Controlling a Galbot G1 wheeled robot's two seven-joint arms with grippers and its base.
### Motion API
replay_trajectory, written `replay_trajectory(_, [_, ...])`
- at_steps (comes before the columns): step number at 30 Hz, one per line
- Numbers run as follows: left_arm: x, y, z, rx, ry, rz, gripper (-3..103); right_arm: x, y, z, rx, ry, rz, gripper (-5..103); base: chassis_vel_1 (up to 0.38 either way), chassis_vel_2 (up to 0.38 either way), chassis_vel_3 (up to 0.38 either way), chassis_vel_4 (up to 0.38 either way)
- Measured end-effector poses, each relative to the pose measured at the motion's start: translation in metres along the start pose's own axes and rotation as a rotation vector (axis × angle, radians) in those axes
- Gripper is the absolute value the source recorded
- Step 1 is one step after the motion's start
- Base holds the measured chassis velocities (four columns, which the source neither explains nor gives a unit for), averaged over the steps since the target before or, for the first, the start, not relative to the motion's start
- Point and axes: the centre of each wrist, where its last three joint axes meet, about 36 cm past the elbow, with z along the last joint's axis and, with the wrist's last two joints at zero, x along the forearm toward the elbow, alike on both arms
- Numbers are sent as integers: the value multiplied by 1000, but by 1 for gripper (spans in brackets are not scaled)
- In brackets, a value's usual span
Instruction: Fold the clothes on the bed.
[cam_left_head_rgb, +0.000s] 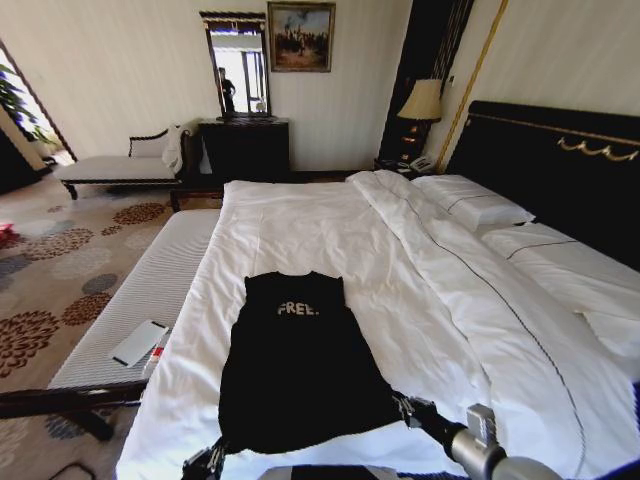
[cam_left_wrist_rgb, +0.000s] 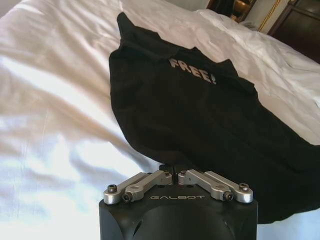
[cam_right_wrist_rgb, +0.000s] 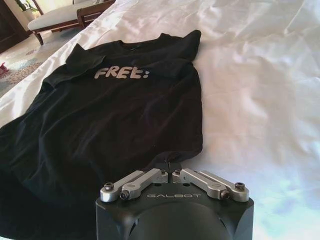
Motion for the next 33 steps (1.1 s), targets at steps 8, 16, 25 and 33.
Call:
replay_trajectory(8, [7,2,-12,-4,-81,-29,0,8,2,-15,-34,-66,3,0,0,0,0,0])
replay_trajectory(16, [3,2,-29,4,-179,-52,0,14,4,-31,-59,-128,-1,0,0,0,0,0])
replay_trajectory(25, [-33,4,-82,7,-317,-43,0,3,3,-58,-76,-206,-18,0,0,0,0,0])
replay_trajectory(33, [-93,-5,-146,22,-332,18,0,-15,-17,-105,-77,-258,-17,0,0,0,0,0])
